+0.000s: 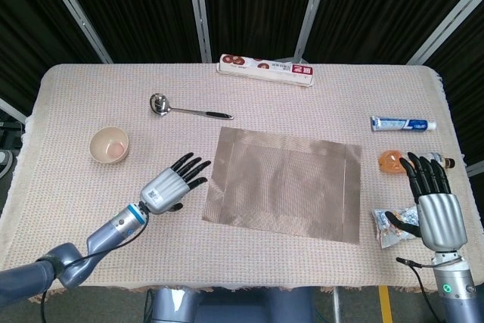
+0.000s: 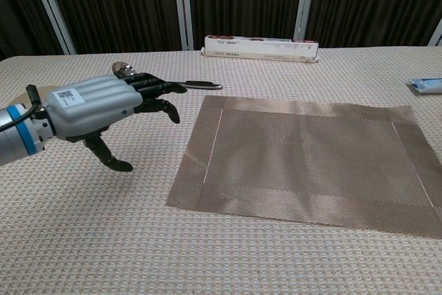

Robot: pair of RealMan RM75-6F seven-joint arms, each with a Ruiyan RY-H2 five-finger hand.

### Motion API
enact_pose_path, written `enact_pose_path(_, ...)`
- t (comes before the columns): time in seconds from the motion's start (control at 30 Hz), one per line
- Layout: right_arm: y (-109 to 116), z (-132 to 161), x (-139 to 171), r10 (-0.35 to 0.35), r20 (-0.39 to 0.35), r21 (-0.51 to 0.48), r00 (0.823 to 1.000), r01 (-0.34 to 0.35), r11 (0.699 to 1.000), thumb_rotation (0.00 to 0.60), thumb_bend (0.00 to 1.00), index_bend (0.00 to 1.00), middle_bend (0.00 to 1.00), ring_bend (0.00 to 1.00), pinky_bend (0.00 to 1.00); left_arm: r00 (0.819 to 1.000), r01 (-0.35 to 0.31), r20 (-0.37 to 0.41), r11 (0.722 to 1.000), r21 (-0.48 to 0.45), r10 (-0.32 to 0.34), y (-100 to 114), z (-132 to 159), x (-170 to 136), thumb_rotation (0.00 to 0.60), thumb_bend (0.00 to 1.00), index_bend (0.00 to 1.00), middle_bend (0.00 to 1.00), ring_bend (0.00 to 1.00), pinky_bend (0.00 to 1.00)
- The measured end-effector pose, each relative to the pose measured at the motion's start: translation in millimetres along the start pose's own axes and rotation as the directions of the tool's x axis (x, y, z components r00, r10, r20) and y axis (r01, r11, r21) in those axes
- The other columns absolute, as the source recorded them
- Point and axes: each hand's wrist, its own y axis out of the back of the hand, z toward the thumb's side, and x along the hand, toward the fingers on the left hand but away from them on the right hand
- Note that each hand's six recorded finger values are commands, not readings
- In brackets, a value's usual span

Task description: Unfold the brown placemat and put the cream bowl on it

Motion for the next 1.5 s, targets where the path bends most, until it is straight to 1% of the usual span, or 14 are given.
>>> enact_pose_path(0.2,-1.6,-0.1,2.3,-0.022,-0.004,0.03,1.0,0.023,0.999,0.6,0.0,0.0,0.0,0.0,0.0,1.0,0.017,0.019,1.0,0.008,-0.017,-22.1,12.3,13.9,0.6,0.0,0.24,0.0,0.0,0.0)
enact_pose_path(0.33,-4.4,-0.2,1.7,-0.017,-0.012,0.036,1.0,0.017,0.999,0.6,0.0,0.0,0.0,0.0,0.0,1.0,0.029,0.013,0.999,-0.02,-0.029,-33.5,17.6,20.2,0.6,0.0,0.24,0.0,0.0,0.0)
enact_pose_path(0.43,-5.4,-1.2,1.5,-0.013,-0.012,0.034,1.0,0.014,0.999,0.6,0.0,0.0,0.0,0.0,0.0,0.999,0.032,0.004,0.998,-0.06,-0.032,-38.5,22.3,25.7,0.6,0.0,0.24,0.0,0.0,0.0)
enact_pose_path(0.53,-5.6,-3.1,1.1,-0.014,-0.01,0.038,1.0,0.014,0.999,0.6,0.0,0.0,0.0,0.0,0.0,0.999,0.038,0.0,0.996,-0.076,-0.038,-42.8,26.2,31.1,0.6,0.0,0.24,0.0,0.0,0.0)
enact_pose_path(0.67,-5.1,-4.4,1.0,-0.016,-0.009,0.039,1.0,0.016,0.999,0.6,0.0,0.0,0.0,0.0,0.0,0.999,0.036,0.003,0.996,-0.081,-0.036,-44.5,31.3,37.8,0.6,0.0,0.24,0.0,0.0,0.0)
enact_pose_path(0.8,-6.2,-4.9,1.8,-0.004,-0.008,0.043,1.0,0.005,0.999,0.6,0.0,0.0,0.0,0.0,0.0,1.0,0.021,0.007,0.996,-0.09,-0.02,-41.7,36.6,45.1,0.6,0.0,0.24,0.0,0.0,0.0)
enact_pose_path(1.0,-7.5,-4.6,3.4,0.021,-0.007,0.056,1.0,-0.021,0.998,0.6,0.0,0.0,0.0,0.0,0.0,1.0,0.006,0.028,0.997,-0.082,-0.004,-35.9,44.8,53.4,0.6,0.0,0.24,0.0,0.0,0.0)
enact_pose_path(1.23,-6.3,-3.8,3.8,0.023,-0.009,0.057,1.0,-0.022,0.998,0.6,0.0,0.0,0.0,0.0,0.0,0.999,0.005,0.048,0.998,-0.06,-0.002,-31.0,49.7,56.9,0.6,0.0,0.25,0.0,0.0,0.0)
enact_pose_path(1.3,-6.3,-3.4,3.7,0.024,-0.011,0.058,1.0,-0.023,0.998,0.6,0.0,0.0,0.0,0.0,0.0,0.999,0.007,0.049,0.998,-0.057,-0.004,-30.1,50.4,57.4,0.6,0.03,0.25,0.0,0.0,0.0)
enact_pose_path(1.5,-4.2,-3.0,3.8,0.017,-0.015,0.056,1.0,-0.016,0.998,0.6,0.0,0.0,0.0,0.0,0.0,0.999,0.015,0.051,0.998,-0.067,-0.012,-30.6,54.8,59.8,0.6,0.19,0.27,0.0,0.0,0.0)
